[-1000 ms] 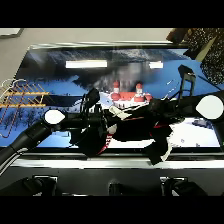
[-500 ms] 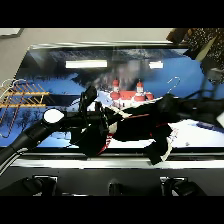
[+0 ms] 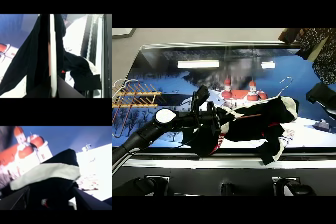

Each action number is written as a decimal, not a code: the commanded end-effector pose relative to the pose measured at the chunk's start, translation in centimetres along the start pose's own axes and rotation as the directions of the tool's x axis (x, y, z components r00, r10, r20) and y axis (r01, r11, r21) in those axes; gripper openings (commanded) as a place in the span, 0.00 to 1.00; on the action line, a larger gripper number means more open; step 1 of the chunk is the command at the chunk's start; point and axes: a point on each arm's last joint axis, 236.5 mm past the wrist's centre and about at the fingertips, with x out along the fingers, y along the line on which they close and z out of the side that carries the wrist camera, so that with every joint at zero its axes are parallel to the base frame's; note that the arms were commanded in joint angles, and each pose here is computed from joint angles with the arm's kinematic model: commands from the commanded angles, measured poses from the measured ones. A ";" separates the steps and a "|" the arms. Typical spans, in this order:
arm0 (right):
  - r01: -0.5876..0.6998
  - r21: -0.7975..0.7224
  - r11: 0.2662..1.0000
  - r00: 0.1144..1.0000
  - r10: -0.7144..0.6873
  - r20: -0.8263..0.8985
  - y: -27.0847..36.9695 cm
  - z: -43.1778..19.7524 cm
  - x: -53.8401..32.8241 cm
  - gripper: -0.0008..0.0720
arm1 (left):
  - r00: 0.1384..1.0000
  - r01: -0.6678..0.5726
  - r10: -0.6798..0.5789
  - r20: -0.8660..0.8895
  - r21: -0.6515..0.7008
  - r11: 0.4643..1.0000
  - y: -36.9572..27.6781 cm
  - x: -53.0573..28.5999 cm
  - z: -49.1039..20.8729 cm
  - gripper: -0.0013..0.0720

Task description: Fold the clothes and pants, and hang the long-sleeved shirts on hangers.

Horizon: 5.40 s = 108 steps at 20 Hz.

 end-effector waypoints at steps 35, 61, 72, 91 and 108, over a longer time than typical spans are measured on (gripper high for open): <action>-0.432 -0.902 0.009 0.869 0.272 -0.413 5.9 -6.0 4.6 0.06 | 0.985 -0.153 0.169 0.019 -0.339 0.928 4.9 -1.2 0.4 0.78; -0.426 -0.864 0.268 0.890 0.296 -0.347 6.4 -4.3 5.4 0.07 | 0.904 -0.428 0.362 -0.230 -0.538 0.726 4.6 8.5 -10.6 0.71; -0.452 -0.837 0.308 0.882 0.294 -0.368 6.4 -4.8 5.2 0.07 | 0.879 -0.451 0.409 -0.245 -0.707 0.544 8.9 8.1 -10.5 0.07; -0.225 -0.848 0.479 0.974 0.099 -0.202 7.0 -3.8 5.9 0.06 | 0.883 -0.469 0.268 -0.385 -0.690 0.551 14.0 -0.7 -2.1 0.07; -0.195 -0.929 0.313 0.962 -0.122 -0.243 9.0 -8.8 8.2 0.06 | 0.855 -0.517 0.275 -0.439 -0.687 0.511 18.5 -4.1 -5.1 0.07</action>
